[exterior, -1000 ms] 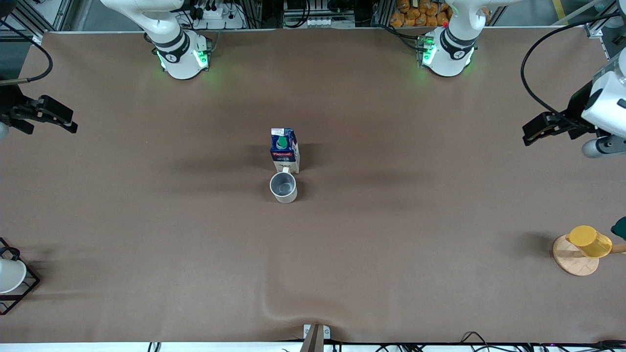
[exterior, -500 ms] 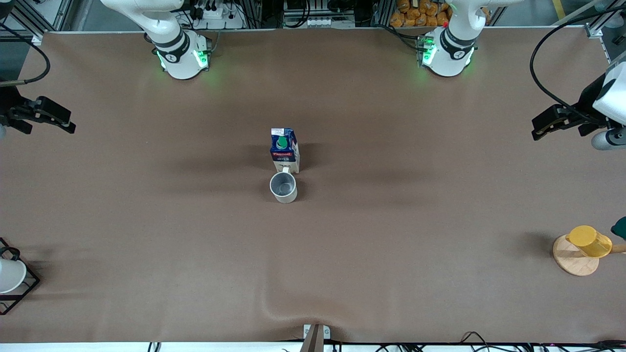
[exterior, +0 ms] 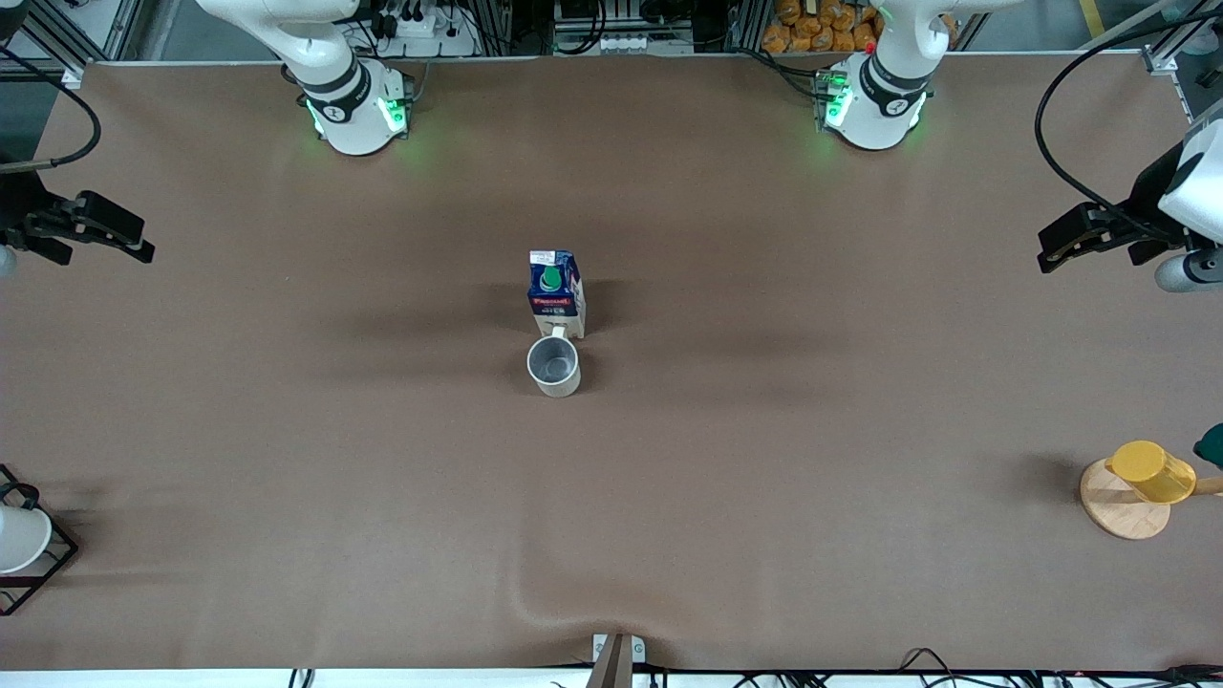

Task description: Place milk next to cup

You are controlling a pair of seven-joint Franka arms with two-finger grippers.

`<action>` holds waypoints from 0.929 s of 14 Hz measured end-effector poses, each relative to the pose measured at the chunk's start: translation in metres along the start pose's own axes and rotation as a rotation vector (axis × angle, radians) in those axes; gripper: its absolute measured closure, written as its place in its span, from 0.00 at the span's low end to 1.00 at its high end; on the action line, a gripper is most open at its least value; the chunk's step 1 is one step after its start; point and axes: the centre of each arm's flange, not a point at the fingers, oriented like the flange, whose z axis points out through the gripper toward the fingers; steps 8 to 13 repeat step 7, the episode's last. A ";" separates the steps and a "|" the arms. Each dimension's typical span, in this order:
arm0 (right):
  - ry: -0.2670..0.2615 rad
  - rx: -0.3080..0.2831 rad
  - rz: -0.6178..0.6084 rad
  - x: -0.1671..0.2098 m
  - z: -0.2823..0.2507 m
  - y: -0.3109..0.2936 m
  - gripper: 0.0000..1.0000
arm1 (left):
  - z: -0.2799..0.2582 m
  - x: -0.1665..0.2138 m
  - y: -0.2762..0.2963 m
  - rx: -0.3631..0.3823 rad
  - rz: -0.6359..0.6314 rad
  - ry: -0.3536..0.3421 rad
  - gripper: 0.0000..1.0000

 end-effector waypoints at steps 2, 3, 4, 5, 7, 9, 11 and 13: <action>0.000 0.002 0.000 0.000 0.000 0.000 0.00 | 0.000 0.000 0.000 -0.001 0.000 -0.001 0.00; 0.000 0.003 -0.001 0.000 0.000 -0.001 0.00 | 0.000 0.000 0.000 -0.001 0.000 -0.001 0.00; 0.000 0.003 -0.002 0.000 0.000 -0.001 0.00 | 0.000 0.000 0.000 -0.001 0.000 -0.001 0.00; 0.000 0.003 -0.002 0.000 0.000 -0.001 0.00 | 0.000 0.000 0.000 -0.004 -0.001 -0.002 0.00; 0.000 0.003 -0.002 0.000 0.000 -0.001 0.00 | 0.000 0.000 0.001 -0.013 0.000 -0.003 0.00; 0.000 0.003 -0.002 0.000 0.000 -0.001 0.00 | 0.000 0.000 0.001 -0.013 0.000 -0.003 0.00; 0.000 0.003 -0.002 0.000 0.000 -0.001 0.00 | 0.000 0.000 0.001 -0.013 0.000 -0.003 0.00; 0.000 0.003 -0.002 0.000 0.000 -0.001 0.00 | 0.000 0.000 0.001 -0.013 0.000 -0.003 0.00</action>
